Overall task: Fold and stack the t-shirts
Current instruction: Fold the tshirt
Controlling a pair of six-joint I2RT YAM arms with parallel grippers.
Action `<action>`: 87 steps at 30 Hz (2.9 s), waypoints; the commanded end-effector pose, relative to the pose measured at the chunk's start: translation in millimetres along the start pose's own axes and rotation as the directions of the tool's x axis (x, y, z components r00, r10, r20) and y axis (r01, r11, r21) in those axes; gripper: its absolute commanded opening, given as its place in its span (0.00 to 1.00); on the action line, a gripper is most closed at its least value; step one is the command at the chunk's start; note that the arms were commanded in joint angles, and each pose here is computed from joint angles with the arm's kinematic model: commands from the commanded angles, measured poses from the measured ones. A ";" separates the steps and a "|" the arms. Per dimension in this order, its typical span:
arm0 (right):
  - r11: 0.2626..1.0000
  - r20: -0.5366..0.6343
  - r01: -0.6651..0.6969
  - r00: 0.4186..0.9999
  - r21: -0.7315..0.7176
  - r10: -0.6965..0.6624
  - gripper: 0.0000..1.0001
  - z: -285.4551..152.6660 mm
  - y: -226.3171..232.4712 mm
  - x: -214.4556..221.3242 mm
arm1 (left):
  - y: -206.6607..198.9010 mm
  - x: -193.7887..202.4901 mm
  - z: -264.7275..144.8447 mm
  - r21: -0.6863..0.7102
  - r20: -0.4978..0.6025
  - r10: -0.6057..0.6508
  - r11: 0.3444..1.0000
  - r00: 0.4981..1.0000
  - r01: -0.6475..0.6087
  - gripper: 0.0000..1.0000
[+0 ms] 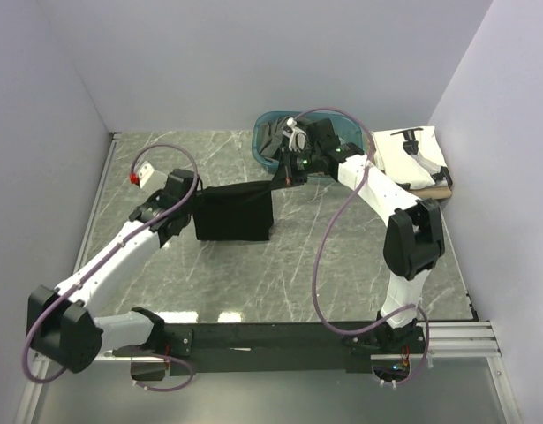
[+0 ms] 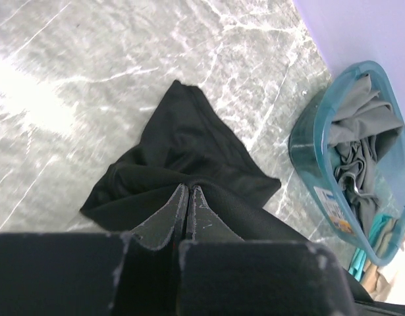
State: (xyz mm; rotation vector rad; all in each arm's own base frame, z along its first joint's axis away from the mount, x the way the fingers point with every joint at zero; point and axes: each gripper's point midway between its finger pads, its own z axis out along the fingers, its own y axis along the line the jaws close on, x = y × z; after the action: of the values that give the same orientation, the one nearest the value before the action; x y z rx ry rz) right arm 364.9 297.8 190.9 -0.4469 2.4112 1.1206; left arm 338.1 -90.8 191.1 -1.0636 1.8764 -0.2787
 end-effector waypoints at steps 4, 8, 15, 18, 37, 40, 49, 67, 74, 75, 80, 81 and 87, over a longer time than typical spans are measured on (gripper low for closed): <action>0.999 0.031 0.021 0.999 0.032 -0.022 0.00 7.4 -21.9 -33.5 | -30.7 -22.6 24.1 0.056 0.032 0.023 0.998 0.999 -0.025 0.01; 1.000 0.026 0.002 1.000 0.023 -0.002 0.00 14.8 -35.4 -45.0 | -36.5 -27.2 40.1 0.040 0.032 0.047 0.998 0.998 -0.048 0.01; 0.998 0.029 -0.015 0.999 0.069 0.013 0.00 38.5 -65.3 -61.6 | -31.9 -26.3 76.9 -0.008 0.021 0.078 0.997 0.997 -0.078 0.01; 0.992 0.056 -0.020 0.998 0.125 0.013 0.00 45.0 -79.7 -69.6 | -32.8 -21.4 93.3 -0.015 -0.012 0.101 0.995 0.995 -0.101 0.01; 0.964 0.160 0.032 0.984 0.263 -0.077 0.47 60.5 -111.5 -111.8 | -37.5 -13.1 155.8 -0.074 -0.086 0.163 0.983 0.983 -0.170 0.69; 0.964 0.168 0.081 0.978 0.253 -0.126 0.55 48.4 -90.9 -113.4 | -44.4 -15.7 150.2 -0.047 -0.093 0.171 0.983 0.981 -0.176 0.99; 0.953 0.155 0.130 0.972 0.274 -0.177 0.60 40.3 -39.9 -72.6 | -32.4 -21.0 113.1 0.001 -0.092 0.176 0.984 0.980 -0.177 0.99; 0.944 -0.051 0.097 0.995 0.316 -0.085 0.49 130.9 -64.8 31.8 | -34.2 97.7 95.1 0.274 -0.366 0.257 0.948 0.894 -0.161 1.00; 0.943 -0.105 0.118 0.990 0.311 -0.090 0.48 113.8 -66.0 94.3 | 4.7 133.5 76.6 0.232 -0.423 0.280 0.953 0.862 -0.196 0.99; 0.944 -0.106 0.110 0.991 0.312 -0.080 0.48 111.2 -66.2 101.4 | 17.4 140.7 72.8 0.216 -0.438 0.285 0.954 0.853 -0.208 1.00; 0.938 -0.136 0.115 0.988 0.326 -0.074 0.48 87.0 -62.2 150.4 | 55.2 170.1 35.1 0.192 -0.487 0.340 0.940 0.805 -0.281 0.99; 0.937 -0.139 0.113 0.988 0.330 -0.070 0.48 82.7 -60.8 158.0 | 62.0 173.8 28.2 0.186 -0.494 0.346 0.938 0.798 -0.291 0.99; 0.932 -0.133 0.102 0.989 0.347 -0.058 0.48 38.0 -52.1 199.1 | 107.4 191.9 -27.6 0.146 -0.557 0.335 0.940 0.760 -0.307 0.99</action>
State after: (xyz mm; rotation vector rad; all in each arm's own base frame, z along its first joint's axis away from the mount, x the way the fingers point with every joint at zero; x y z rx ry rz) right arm 236.6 287.0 22.7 -0.5431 2.6151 0.6548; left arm 254.5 -195.9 42.7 -0.5439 2.4632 -0.5714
